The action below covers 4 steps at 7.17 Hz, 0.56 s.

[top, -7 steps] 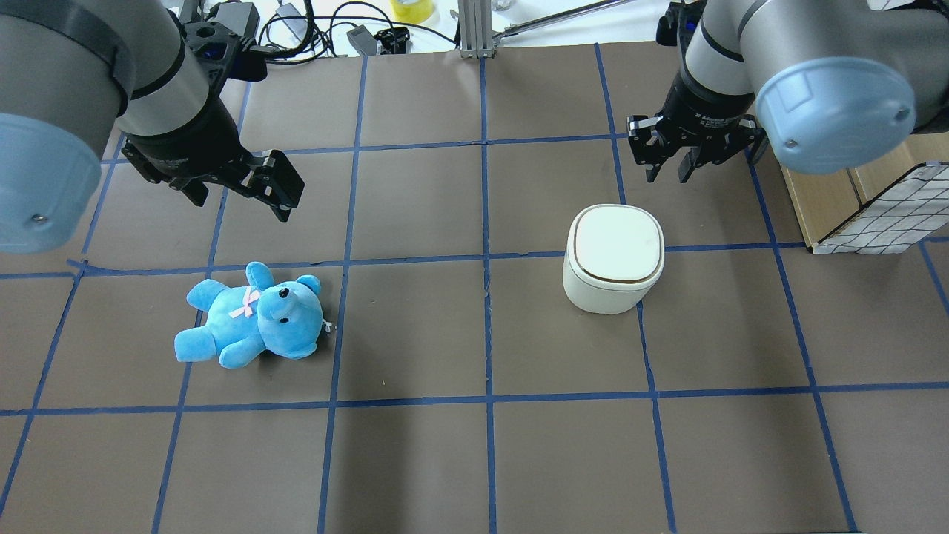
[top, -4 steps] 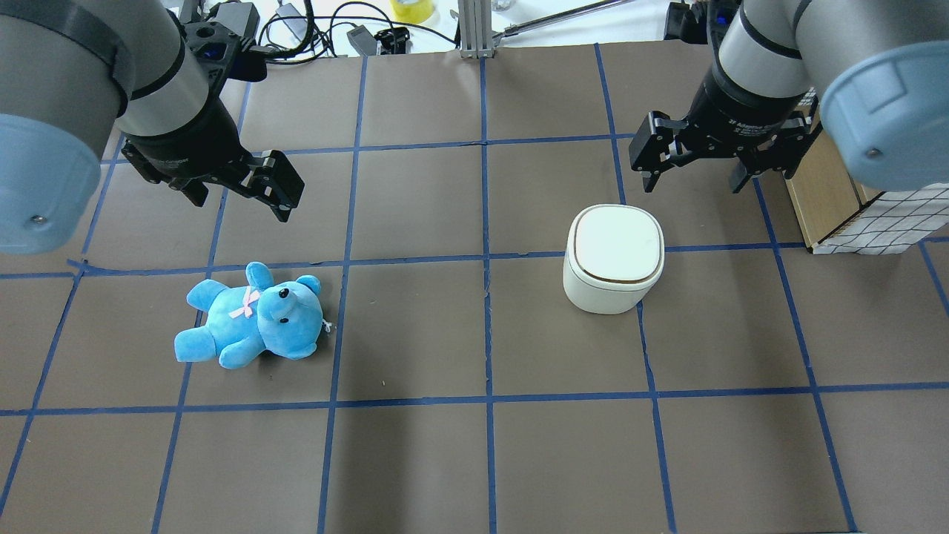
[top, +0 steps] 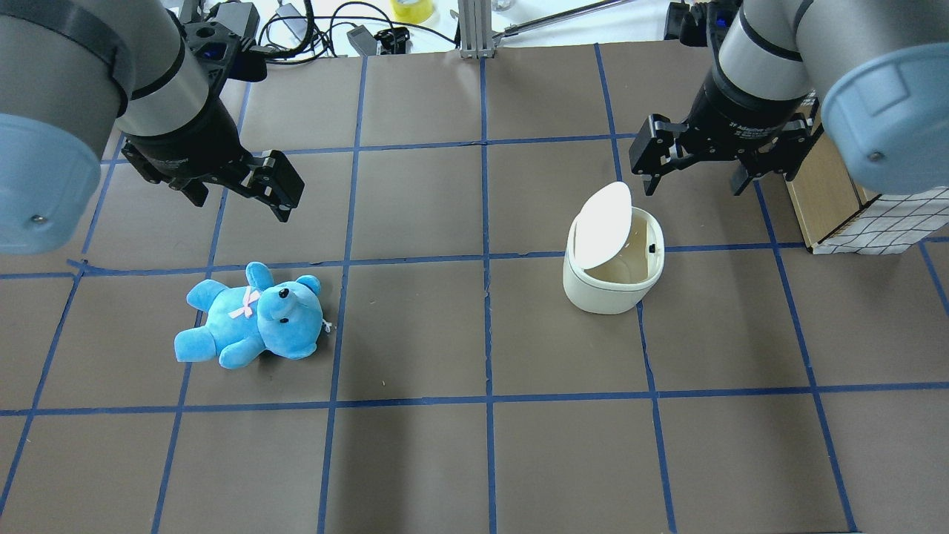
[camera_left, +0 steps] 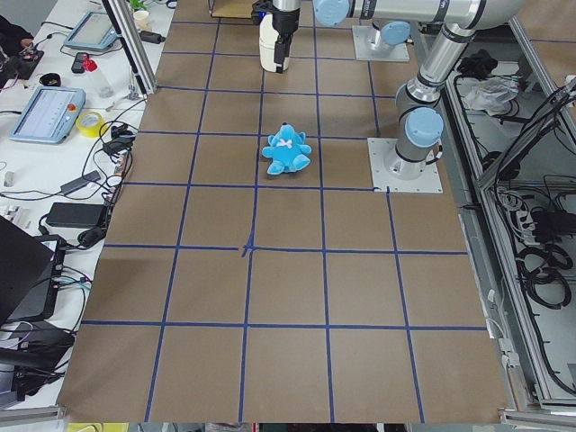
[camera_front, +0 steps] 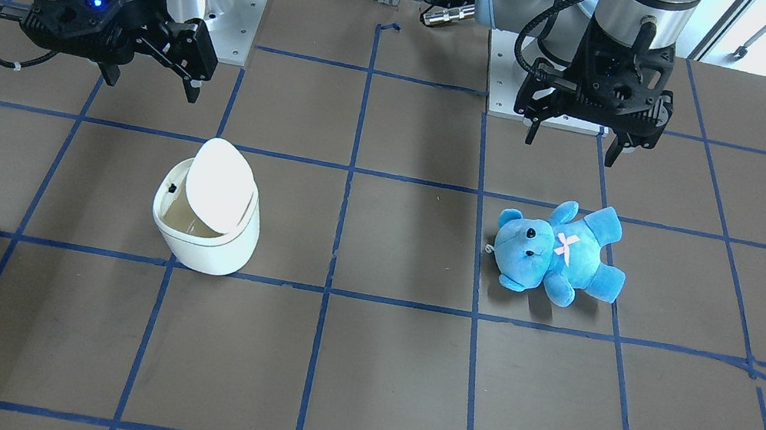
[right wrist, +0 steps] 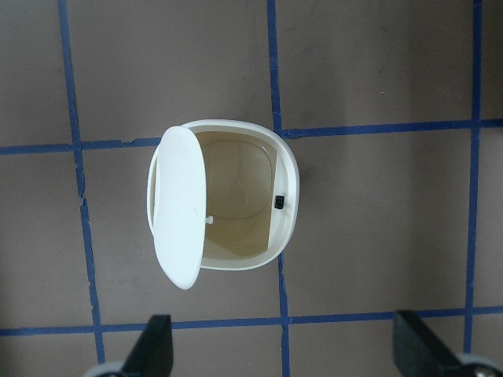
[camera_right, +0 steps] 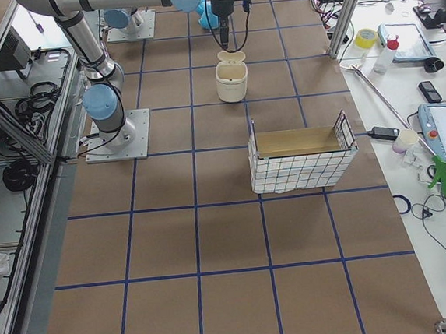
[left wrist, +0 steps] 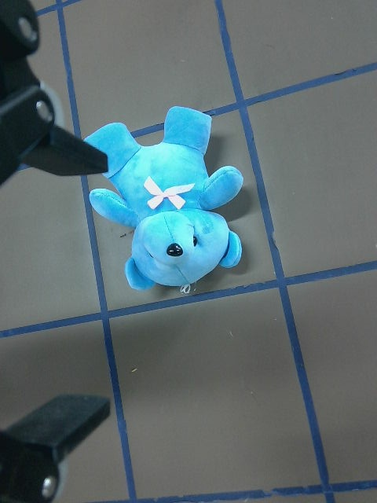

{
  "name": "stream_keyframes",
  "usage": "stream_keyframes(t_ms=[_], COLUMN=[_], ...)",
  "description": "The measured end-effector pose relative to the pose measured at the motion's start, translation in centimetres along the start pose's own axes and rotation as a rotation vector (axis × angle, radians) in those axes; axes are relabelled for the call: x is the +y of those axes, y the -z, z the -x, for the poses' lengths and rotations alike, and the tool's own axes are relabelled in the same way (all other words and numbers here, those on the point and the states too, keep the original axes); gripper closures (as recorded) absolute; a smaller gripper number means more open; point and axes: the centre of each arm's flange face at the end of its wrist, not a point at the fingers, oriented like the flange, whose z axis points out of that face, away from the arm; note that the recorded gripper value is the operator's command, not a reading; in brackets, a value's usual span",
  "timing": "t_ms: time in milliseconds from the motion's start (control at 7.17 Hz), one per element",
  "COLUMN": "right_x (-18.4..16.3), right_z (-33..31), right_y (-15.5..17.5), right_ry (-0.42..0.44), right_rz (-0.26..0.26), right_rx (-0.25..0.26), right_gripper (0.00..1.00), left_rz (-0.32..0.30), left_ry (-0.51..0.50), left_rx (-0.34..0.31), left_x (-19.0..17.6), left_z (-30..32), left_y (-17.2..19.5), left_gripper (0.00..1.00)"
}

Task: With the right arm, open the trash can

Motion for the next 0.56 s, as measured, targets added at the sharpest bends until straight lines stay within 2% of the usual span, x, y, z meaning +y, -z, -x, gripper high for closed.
stream_keyframes(t_ms=[558], right_x=[0.07], right_z=[0.07], right_y=[-0.39], right_ry=[0.001], right_rz=[0.007], right_rx=[-0.001], right_gripper=[0.0], left_rz=[0.0], left_ry=[0.0], left_rx=[0.0], left_x=[0.0], left_z=[0.0], left_y=[0.0], left_gripper=[0.0])
